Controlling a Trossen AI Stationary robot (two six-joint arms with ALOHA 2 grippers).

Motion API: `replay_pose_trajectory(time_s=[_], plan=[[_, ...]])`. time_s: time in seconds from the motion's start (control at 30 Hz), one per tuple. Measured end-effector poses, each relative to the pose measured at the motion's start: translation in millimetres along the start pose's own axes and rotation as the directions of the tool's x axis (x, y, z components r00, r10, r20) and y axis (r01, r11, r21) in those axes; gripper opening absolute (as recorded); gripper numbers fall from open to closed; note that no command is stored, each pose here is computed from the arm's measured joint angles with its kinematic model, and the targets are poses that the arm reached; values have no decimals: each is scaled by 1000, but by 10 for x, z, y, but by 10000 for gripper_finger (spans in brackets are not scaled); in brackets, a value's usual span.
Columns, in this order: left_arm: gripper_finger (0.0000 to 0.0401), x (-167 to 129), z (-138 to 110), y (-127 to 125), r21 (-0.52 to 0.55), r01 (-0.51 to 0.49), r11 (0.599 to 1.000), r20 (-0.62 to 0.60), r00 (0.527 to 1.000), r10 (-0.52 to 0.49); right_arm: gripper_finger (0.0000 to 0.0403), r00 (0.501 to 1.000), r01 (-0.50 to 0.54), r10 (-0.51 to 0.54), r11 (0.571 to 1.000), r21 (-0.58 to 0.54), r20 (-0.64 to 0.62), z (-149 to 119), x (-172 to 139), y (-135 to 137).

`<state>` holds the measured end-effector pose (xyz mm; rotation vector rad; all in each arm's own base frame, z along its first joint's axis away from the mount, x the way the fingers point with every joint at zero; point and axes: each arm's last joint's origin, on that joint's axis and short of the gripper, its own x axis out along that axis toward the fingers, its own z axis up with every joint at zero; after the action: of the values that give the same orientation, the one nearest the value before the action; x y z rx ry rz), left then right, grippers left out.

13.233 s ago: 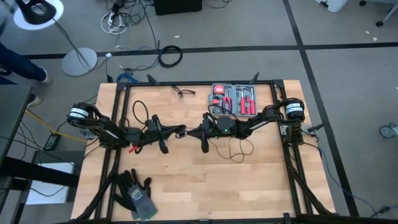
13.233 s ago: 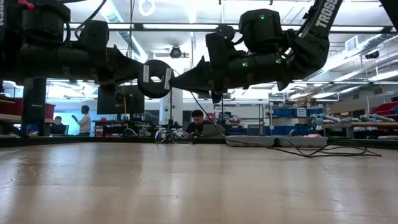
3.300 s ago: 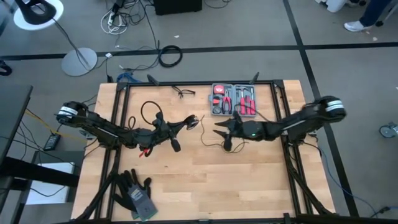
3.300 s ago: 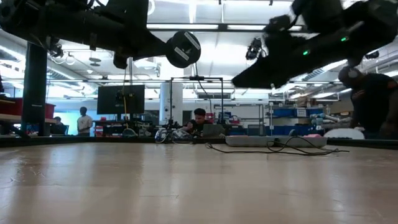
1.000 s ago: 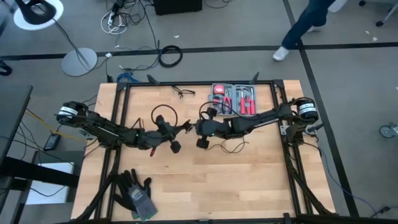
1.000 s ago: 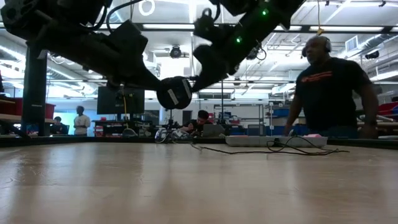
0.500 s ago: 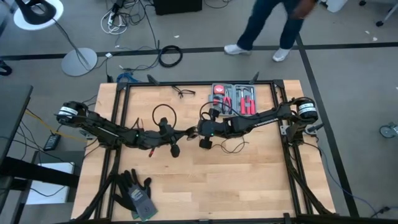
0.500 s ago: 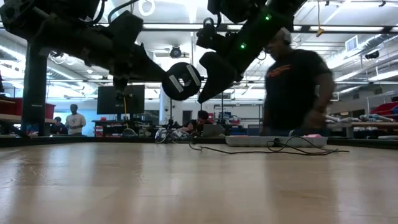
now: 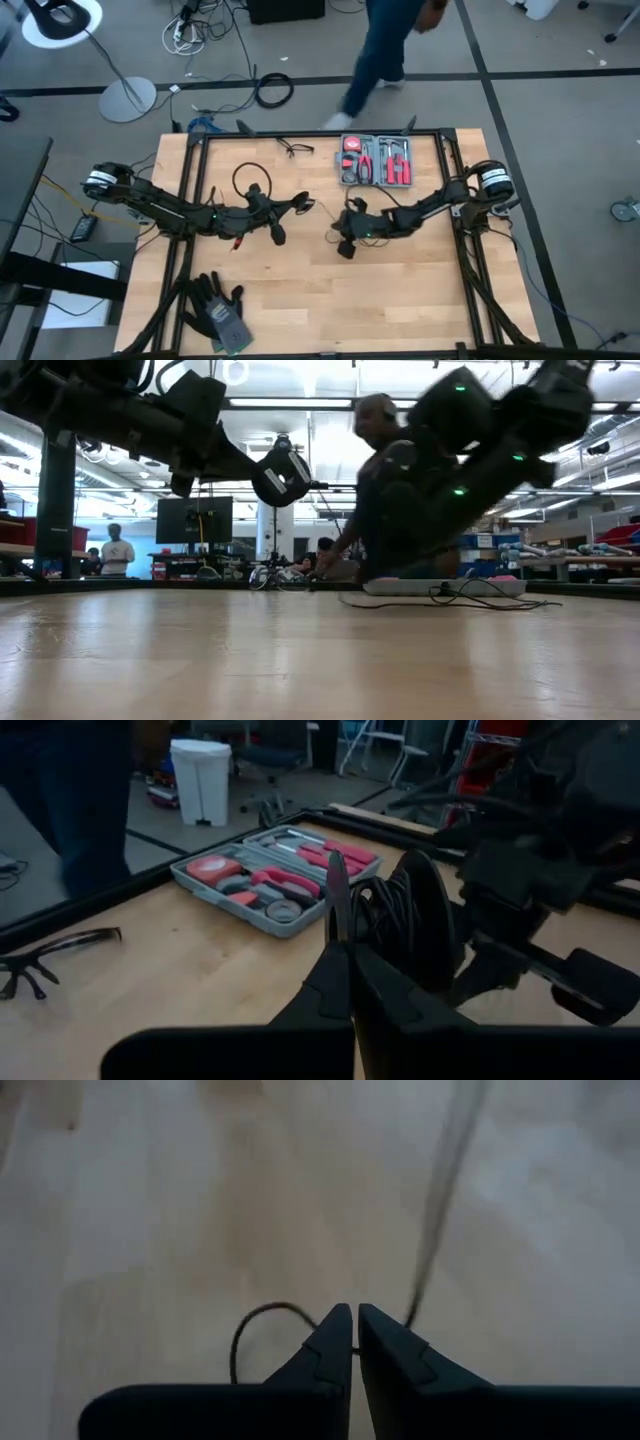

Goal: Coil cords
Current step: Coil the black wire onto the spool

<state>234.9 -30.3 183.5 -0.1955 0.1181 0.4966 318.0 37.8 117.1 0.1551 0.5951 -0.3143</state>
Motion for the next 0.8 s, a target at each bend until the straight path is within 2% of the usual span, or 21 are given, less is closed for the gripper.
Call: replay_pose_trajectory(time_s=[0.1, 0.23, 0.37, 0.47, 0.6, 0.7, 0.8], plan=[[0, -15, -3, 14, -26, 6, 1000, 25, 1000, -5, 22, 1000, -24, 24, 997, 71, 4, -109, -114, 8], [0, -28, 6, 22, -46, 15, 999, 54, 998, -12, 18, 999, -47, 45, 993, 107, 15, -169, -227, 17], [0, -30, 15, 22, -54, 18, 998, 64, 998, -15, 15, 992, -23, 10, 994, 108, 122, -102, -264, 24], [0, -30, 19, 20, -58, 20, 998, 68, 998, -16, 19, 978, 2, -16, 998, 66, 210, -11, -265, 11], [0, -30, 19, 20, -57, 20, 998, 67, 998, -16, 36, 957, 39, -57, 997, 70, 285, 96, -244, -77], [0, -30, 19, 20, -57, 21, 998, 68, 998, -17, 57, 955, 56, -79, 995, 88, 285, 127, -212, -162], [0, -30, 20, 20, -58, 21, 998, 69, 997, -17, 81, 958, 17, -45, 995, 100, 285, 153, -188, -217]])
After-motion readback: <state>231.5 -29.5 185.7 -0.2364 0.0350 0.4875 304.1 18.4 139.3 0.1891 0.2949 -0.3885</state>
